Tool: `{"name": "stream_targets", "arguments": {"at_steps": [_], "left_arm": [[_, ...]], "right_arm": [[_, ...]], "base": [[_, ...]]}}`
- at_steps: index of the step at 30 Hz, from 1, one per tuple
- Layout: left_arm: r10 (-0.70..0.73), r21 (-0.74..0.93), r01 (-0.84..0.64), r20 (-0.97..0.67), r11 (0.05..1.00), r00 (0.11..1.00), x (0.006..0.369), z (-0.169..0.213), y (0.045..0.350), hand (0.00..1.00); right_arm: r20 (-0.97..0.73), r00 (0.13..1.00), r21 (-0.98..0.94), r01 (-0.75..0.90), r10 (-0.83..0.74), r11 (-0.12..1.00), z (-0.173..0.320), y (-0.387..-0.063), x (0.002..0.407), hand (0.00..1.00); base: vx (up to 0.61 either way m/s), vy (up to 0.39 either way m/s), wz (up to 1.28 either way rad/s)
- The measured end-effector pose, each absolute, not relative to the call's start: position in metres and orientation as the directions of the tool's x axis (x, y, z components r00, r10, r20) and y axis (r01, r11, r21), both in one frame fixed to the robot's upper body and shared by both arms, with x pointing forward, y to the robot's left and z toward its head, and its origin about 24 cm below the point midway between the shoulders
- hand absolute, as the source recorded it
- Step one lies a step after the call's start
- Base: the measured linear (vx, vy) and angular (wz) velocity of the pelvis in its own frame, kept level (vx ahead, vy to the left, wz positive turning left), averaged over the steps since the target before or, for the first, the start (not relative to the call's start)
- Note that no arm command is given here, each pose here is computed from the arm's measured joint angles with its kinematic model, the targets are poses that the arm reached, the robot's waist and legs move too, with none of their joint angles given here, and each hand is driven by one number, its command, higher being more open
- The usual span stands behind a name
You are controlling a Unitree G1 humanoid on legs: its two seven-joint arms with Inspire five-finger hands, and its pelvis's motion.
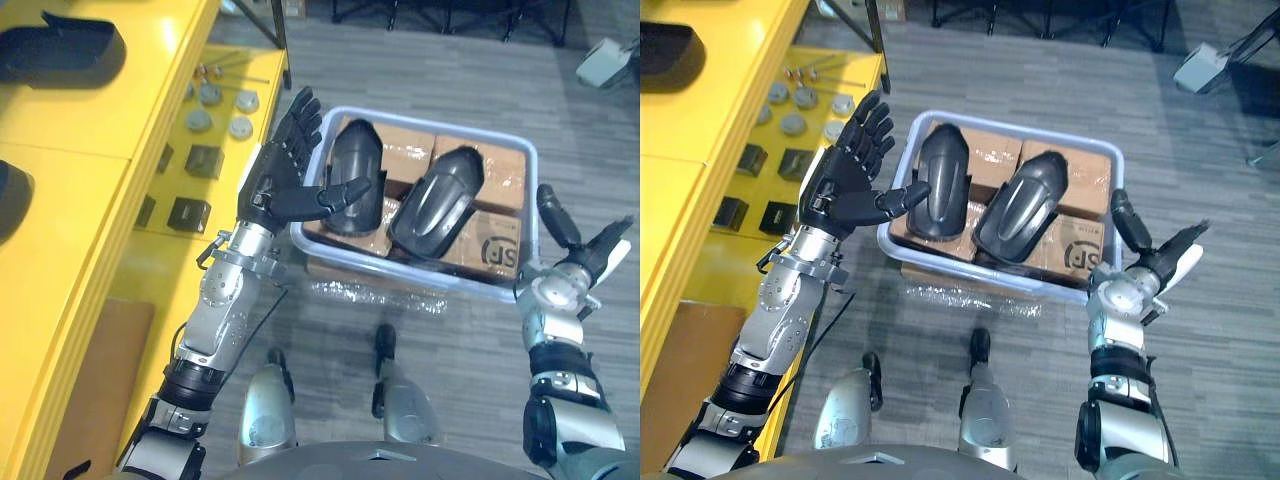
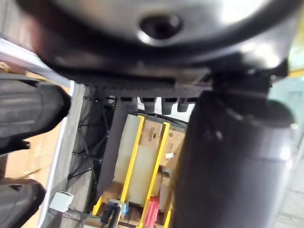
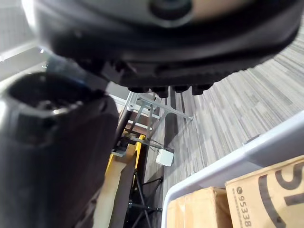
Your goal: Walk over and take three plastic housings, then place them on the shelf
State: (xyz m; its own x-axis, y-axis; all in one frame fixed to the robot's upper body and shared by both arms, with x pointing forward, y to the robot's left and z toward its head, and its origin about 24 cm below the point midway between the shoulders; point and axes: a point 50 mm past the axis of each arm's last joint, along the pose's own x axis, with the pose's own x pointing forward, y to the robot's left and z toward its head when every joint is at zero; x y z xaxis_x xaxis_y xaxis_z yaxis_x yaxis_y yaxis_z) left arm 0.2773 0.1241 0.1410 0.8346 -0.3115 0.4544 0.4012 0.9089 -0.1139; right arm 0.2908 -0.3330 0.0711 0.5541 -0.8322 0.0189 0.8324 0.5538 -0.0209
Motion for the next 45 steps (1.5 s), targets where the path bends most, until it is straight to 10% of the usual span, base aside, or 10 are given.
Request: {"name": "stream_targets", "arguments": {"at_steps": [16,33,34,45], "left_arm": [[-0.292,-0.121,0.39,0.474,0.913,0.831,0.286,0.141,0.122,1.0],[-0.281,-0.126,0.381,0.475,0.916,0.834,0.288,0.141,0.126,1.0],[-0.288,-0.123,0.388,0.478,0.914,0.83,0.288,0.142,0.125,1.0],[-0.287,-0.151,0.391,0.454,0.908,0.843,0.295,0.138,0.125,1.0]], "right_arm": [[0.141,0.692,-0.322,0.708,-0.708,0.628,0.121,-0.333,0.331,1.0],[-0.133,0.812,-0.509,0.436,-0.568,0.742,0.113,-0.32,0.355,1.0],[-0.143,0.807,-0.506,0.438,-0.574,0.742,0.115,-0.321,0.357,0.0],[-0.172,0.666,-0.551,0.545,-0.725,0.632,0.129,-0.355,0.349,0.0]], "base": [[-0.06,0.038,0.01],[-0.02,0.007,0.03],[-0.04,0.013,0.03],[-0.03,0.012,0.04]]}}
